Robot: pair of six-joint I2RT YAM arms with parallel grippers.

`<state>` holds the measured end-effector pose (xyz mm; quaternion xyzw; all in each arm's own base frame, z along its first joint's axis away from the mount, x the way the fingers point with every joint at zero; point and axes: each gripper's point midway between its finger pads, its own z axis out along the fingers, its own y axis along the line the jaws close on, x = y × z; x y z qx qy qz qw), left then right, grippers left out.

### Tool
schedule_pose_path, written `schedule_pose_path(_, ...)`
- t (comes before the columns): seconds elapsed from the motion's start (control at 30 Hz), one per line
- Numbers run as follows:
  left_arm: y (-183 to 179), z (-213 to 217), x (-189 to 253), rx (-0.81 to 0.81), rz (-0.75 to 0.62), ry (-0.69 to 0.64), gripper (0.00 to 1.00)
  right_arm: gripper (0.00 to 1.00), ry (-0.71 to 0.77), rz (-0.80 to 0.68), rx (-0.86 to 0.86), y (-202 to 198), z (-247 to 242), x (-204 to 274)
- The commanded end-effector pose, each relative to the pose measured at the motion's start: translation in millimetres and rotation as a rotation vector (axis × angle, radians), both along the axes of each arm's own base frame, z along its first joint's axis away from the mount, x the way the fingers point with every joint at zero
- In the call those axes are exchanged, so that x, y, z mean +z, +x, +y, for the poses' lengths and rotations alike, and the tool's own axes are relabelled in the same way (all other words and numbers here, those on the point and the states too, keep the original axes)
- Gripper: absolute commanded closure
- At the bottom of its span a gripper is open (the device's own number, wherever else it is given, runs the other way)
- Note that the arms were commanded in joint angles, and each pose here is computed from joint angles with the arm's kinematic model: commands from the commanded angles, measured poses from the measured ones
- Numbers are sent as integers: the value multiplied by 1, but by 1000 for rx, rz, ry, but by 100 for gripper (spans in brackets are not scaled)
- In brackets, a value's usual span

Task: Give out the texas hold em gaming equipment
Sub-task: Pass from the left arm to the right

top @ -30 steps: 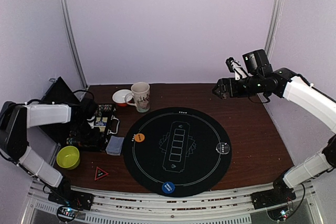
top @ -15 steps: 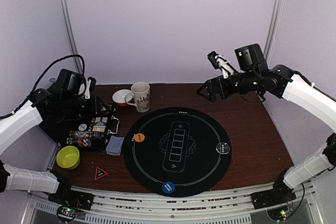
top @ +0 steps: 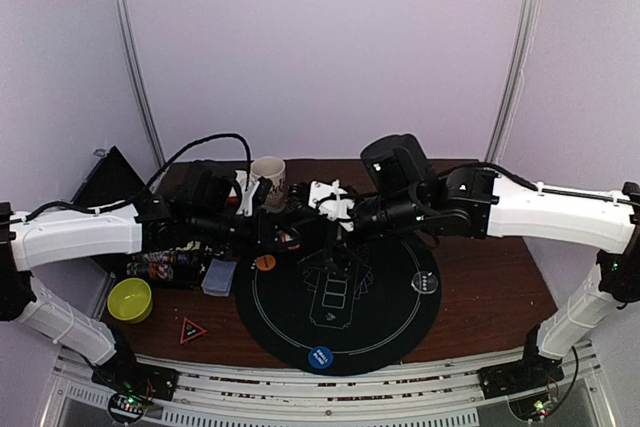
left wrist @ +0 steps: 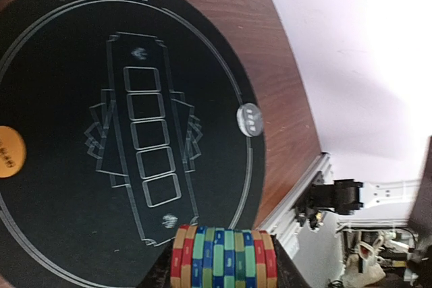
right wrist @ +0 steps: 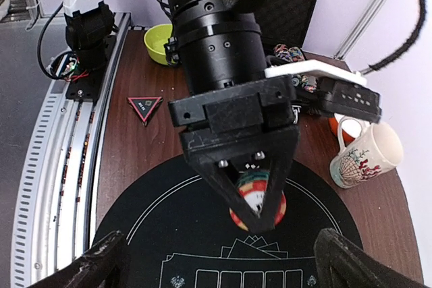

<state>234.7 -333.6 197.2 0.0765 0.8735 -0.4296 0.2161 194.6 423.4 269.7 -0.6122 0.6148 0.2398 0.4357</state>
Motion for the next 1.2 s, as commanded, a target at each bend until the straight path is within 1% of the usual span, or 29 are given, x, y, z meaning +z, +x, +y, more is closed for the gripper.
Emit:
schedule_pose_path(0.0,-3,-28,44,-47,-56,-205,100,4,-36,-147,40,14,13,-13)
schedule_pose_path(0.07,-5,-29,44,-45,-50,-228,100,8,-80,-186,69,17,16,-24)
schedule_pose_path(0.13,-6,-28,46,-44,-48,-246,100,11,-94,-195,74,21,20,-30)
schedule_pose_path(0.2,-7,-25,45,-36,-46,-249,100,18,-101,-184,78,25,23,-36)
schedule_pose_path(0.33,-10,-24,47,-31,-37,-282,100,21,-74,-182,73,31,29,-38)
schedule_pose_path(0.47,-13,-25,47,-40,-22,-307,100,36,-65,-209,63,39,35,-40)
schedule_pose_path(0.5,-13,-25,47,-40,-22,-310,100,38,-71,-216,64,40,35,-41)
schedule_pose_path(0.6,-14,-25,49,-46,-21,-323,100,41,-78,-228,73,42,35,-43)
schedule_pose_path(0.67,-15,-26,51,-48,-22,-339,100,36,-84,-229,86,41,35,-45)
schedule_pose_path(0.73,-15,-27,52,-52,-21,-349,100,36,-87,-231,92,42,36,-46)
schedule_pose_path(1.07,-18,-28,54,-67,-13,-373,100,60,-99,-248,86,47,37,-47)
schedule_pose_path(1.17,-20,-29,54,-75,-9,-383,100,71,-103,-250,84,47,36,-46)
